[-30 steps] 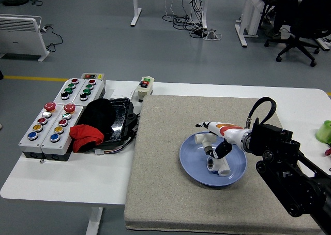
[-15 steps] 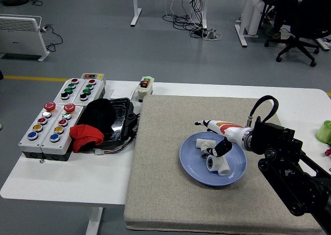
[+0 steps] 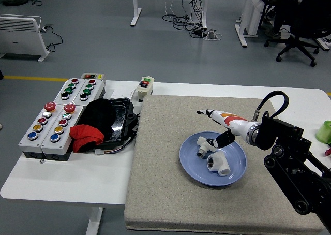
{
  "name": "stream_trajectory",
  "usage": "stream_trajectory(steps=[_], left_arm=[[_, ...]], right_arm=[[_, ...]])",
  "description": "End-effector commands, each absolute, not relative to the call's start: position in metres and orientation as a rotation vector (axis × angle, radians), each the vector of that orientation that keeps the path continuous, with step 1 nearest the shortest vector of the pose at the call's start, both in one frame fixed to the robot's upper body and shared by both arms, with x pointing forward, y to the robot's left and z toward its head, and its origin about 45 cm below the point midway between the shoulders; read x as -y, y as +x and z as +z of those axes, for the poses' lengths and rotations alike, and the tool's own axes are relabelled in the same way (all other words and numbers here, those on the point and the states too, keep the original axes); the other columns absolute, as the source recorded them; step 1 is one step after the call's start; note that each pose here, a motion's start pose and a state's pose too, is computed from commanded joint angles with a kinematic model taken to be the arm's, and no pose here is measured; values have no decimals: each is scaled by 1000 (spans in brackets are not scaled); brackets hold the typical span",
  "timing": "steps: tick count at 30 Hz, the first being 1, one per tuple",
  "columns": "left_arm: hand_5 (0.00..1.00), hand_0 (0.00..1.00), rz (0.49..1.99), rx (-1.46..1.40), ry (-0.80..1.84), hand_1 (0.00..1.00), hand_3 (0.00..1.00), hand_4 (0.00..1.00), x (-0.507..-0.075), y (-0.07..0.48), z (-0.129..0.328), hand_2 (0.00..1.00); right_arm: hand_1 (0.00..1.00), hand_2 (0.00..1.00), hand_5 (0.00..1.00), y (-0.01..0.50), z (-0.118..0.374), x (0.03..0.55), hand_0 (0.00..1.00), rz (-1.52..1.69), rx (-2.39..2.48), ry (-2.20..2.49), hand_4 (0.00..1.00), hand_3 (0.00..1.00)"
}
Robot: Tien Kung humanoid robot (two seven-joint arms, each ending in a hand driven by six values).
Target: Pick pipe place plate twice
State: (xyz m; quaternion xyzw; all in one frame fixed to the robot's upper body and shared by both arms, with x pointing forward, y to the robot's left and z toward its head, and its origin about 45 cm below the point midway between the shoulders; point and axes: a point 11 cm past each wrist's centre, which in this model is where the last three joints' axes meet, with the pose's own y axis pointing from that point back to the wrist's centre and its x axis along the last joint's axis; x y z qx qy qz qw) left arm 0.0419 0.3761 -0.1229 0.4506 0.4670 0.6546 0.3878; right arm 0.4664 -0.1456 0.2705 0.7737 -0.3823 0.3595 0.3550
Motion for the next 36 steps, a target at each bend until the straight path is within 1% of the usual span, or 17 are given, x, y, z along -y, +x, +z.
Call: stream_trajectory(steps=[6,9,10,14,15,27,28,33,34,36], left_arm=[[998,627,1665,-1187,1146,593,617,305,-376,42,-123,613],[998,627,1667,-1188,1145,593,617,305,-376,42,-123,613],[998,627,1667,-1188,1145,593,617,306,-376,41,-123,613],[998,627,1664,-1184,1147,593,617,306,-376,42,-123,613],[998,627,1663,-1183,1148,593,617,306,-376,43,-123,612],[998,627,1657,-1182,1161,593,617,306,-377,40,-123,613],[998,627,1657,-1182,1161,594,617,306,-377,40,-123,612],[998,627,1654,-1182,1169,594,617,306,-377,38,-123,612],[998,627,1653,-1182,1170,594,617,306,-377,38,-123,612],[998,627,1652,-1182,1171,594,617,306,-377,38,-123,612]], right_arm=[[923,998,173,463,281,168,966,774,1223,2153,690,993],[923,998,173,459,278,184,966,613,1365,2238,690,993],[868,942,281,457,275,190,928,539,1428,2265,649,894],[868,942,281,450,268,212,928,281,1673,2347,649,894],[845,905,415,449,268,215,906,231,1713,2368,579,860],[839,899,434,424,255,282,904,-329,2115,2480,576,844],[828,834,512,423,253,285,878,-367,2148,2480,554,791],[828,834,512,414,242,304,878,-485,2283,2438,554,791],[823,821,551,412,240,307,882,-503,2307,2425,543,781],[823,821,551,410,237,310,882,-525,2331,2410,543,781]])
